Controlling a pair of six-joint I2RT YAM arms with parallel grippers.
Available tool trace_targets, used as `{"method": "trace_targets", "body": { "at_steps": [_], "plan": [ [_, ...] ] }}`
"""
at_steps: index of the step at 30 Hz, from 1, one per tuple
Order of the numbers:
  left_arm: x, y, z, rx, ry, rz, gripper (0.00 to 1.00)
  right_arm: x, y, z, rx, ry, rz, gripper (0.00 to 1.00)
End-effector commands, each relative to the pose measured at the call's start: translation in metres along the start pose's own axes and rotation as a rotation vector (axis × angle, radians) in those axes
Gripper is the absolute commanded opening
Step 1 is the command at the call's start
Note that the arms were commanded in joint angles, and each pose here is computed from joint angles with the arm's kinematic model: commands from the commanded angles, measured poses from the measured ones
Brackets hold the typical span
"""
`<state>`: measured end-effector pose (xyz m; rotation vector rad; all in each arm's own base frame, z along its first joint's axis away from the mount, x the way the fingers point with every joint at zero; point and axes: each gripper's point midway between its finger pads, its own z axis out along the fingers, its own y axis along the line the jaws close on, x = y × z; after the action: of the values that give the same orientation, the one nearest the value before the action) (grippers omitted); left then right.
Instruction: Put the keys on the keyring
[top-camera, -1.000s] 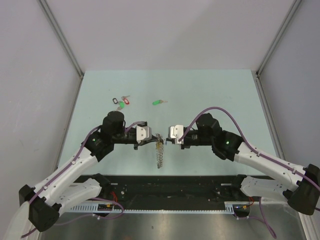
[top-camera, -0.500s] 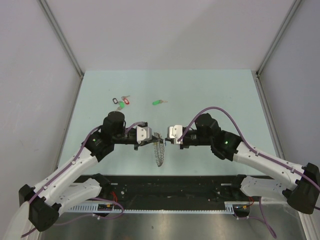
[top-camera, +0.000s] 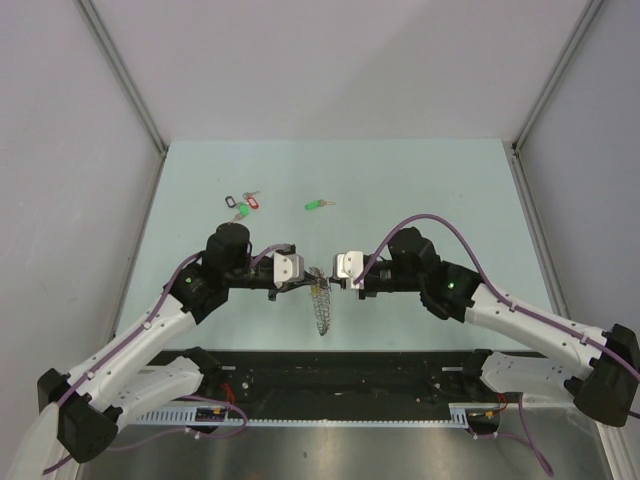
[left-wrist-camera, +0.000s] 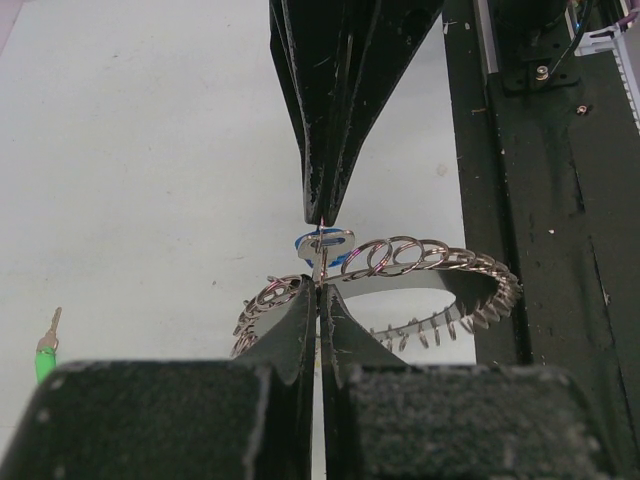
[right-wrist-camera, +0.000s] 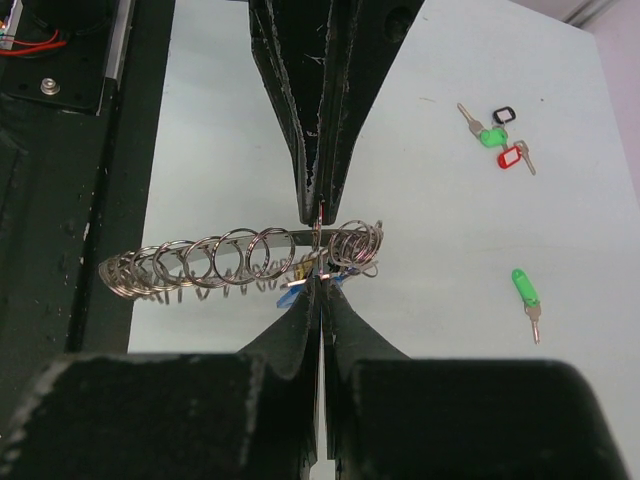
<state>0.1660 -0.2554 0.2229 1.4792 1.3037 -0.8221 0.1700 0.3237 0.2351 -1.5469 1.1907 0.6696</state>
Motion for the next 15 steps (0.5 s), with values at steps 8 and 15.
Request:
{"method": "trace_targets", "body": {
  "at_steps": [8, 15],
  "plan": [
    [-0.0216, 0.0004, -0.0029, 0.011, -0.061, 0.083, 0.00, -0.0285, -0.0140, -0.0014, 0.039, -0.064, -0.038, 0.00],
    [-0.0201, 0.0035, -0.0036, -0.008, -0.052, 0.085, 0.00, -0.0298, -0.0144, -0.0037, 0.046, -0.065, -0.036, 0.00]
  ]
}}
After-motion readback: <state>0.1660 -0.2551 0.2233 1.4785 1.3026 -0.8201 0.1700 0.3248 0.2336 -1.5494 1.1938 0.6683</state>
